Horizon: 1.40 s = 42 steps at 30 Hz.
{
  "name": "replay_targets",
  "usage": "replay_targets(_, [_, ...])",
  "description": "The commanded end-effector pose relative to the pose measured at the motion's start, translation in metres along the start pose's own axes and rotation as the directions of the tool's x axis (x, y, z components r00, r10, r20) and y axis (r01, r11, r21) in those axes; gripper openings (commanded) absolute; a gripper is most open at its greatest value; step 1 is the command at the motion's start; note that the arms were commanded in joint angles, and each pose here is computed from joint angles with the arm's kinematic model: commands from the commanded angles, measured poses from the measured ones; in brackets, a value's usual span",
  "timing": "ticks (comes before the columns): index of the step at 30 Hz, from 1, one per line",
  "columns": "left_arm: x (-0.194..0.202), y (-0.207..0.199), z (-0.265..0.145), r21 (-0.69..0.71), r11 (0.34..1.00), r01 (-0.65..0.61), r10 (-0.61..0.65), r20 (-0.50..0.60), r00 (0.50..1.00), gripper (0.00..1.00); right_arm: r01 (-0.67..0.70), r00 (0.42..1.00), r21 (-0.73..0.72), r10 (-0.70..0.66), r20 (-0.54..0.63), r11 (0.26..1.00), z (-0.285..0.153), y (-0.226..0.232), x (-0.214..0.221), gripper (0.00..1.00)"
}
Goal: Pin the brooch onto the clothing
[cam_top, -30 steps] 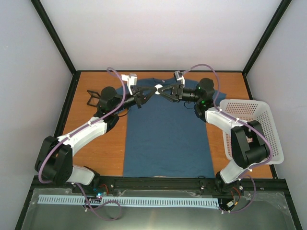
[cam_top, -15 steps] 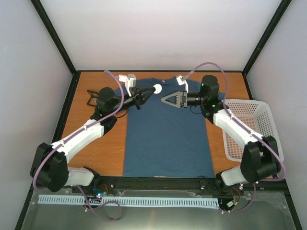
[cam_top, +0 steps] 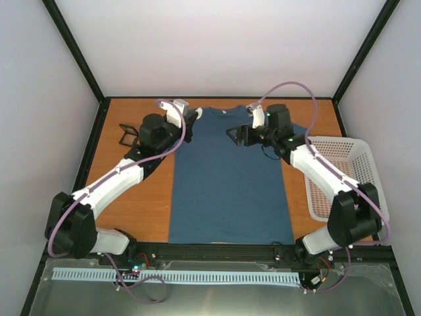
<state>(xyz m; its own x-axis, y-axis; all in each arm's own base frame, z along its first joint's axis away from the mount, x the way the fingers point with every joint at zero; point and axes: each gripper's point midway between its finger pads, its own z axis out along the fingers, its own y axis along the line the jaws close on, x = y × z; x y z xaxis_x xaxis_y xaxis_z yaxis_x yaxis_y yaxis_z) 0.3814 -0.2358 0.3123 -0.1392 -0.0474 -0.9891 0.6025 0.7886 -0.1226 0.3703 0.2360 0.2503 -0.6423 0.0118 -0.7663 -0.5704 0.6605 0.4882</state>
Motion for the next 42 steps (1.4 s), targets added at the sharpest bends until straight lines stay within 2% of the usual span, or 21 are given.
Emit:
replay_targets(1, [-0.002, 0.053, 0.008, -0.160, 0.983, -0.088, 0.084, -0.033, 0.996, 0.01, 0.390, 0.918, 0.168, -0.398, 0.010, 0.905, 0.031, -0.012, -0.018, 0.82])
replay_targets(4, [0.007, 0.068, 0.013, -0.175, 0.967, -0.187, 0.185, -0.025, 0.982, 0.01, 0.564, 0.824, 0.169, -0.563, -0.056, 0.808, 0.054, -0.023, -0.025, 0.83])
replay_targets(7, [0.017, 0.084, 0.021, -0.144, 0.956, -0.255, 0.255, -0.021, 0.967, 0.01, 0.707, 0.707, 0.093, -0.698, -0.113, 0.701, 0.083, -0.032, -0.026, 0.83])
replay_targets(8, [0.022, 0.091, 0.024, -0.113, 0.959, -0.261, 0.261, -0.015, 0.965, 0.01, 0.700, 0.710, 0.066, -0.684, -0.164, 0.711, 0.097, -0.043, -0.015, 0.83])
replay_targets(10, [0.030, 0.100, 0.033, -0.067, 0.955, -0.290, 0.290, -0.006, 0.957, 0.01, 0.678, 0.723, 0.014, -0.664, -0.191, 0.735, 0.115, -0.055, -0.018, 0.83])
replay_targets(14, [0.049, 0.113, 0.050, -0.020, 0.922, -0.386, 0.386, 0.010, 0.922, 0.01, 0.644, 0.736, -0.076, -0.643, -0.211, 0.761, 0.144, -0.062, -0.023, 0.79])
replay_targets(17, [0.051, 0.127, 0.055, 0.015, 0.917, -0.398, 0.398, 0.037, 0.917, 0.01, 0.626, 0.737, -0.125, -0.636, -0.227, 0.770, 0.165, -0.071, -0.012, 0.76])
replay_targets(22, [0.060, 0.140, 0.060, 0.022, 0.889, -0.457, 0.455, 0.069, 0.888, 0.01, 0.639, 0.698, -0.175, -0.660, -0.276, 0.749, 0.194, -0.088, 0.010, 0.72])
replay_targets(26, [0.060, 0.163, 0.060, 0.003, 0.903, -0.431, 0.429, 0.076, 0.900, 0.01, 0.669, 0.660, -0.188, -0.691, -0.295, 0.719, 0.209, -0.098, 0.014, 0.70])
replay_targets(29, [0.060, 0.167, 0.061, 0.002, 0.889, -0.458, 0.457, 0.081, 0.886, 0.01, 0.725, 0.606, -0.171, -0.736, -0.302, 0.668, 0.217, -0.109, 0.008, 0.69])
replay_targets(32, [0.068, 0.170, 0.066, 0.012, 0.889, -0.458, 0.455, 0.077, 0.887, 0.01, 0.739, 0.579, -0.177, -0.748, -0.326, 0.649, 0.226, -0.119, 0.013, 0.68])
replay_targets(34, [0.072, 0.172, 0.069, 0.015, 0.896, -0.443, 0.441, 0.076, 0.894, 0.01, 0.741, 0.579, -0.180, -0.751, -0.319, 0.647, 0.232, -0.122, 0.014, 0.68])
replay_targets(40, [0.071, 0.167, 0.066, 0.033, 0.911, -0.411, 0.407, 0.093, 0.909, 0.01, 0.702, 0.633, -0.165, -0.713, -0.301, 0.693, 0.246, -0.125, 0.011, 0.66])
replay_targets(42, [0.069, 0.167, 0.064, 0.025, 0.913, -0.407, 0.403, 0.100, 0.910, 0.01, 0.707, 0.623, -0.171, -0.719, -0.308, 0.686, 0.246, -0.125, 0.013, 0.67])
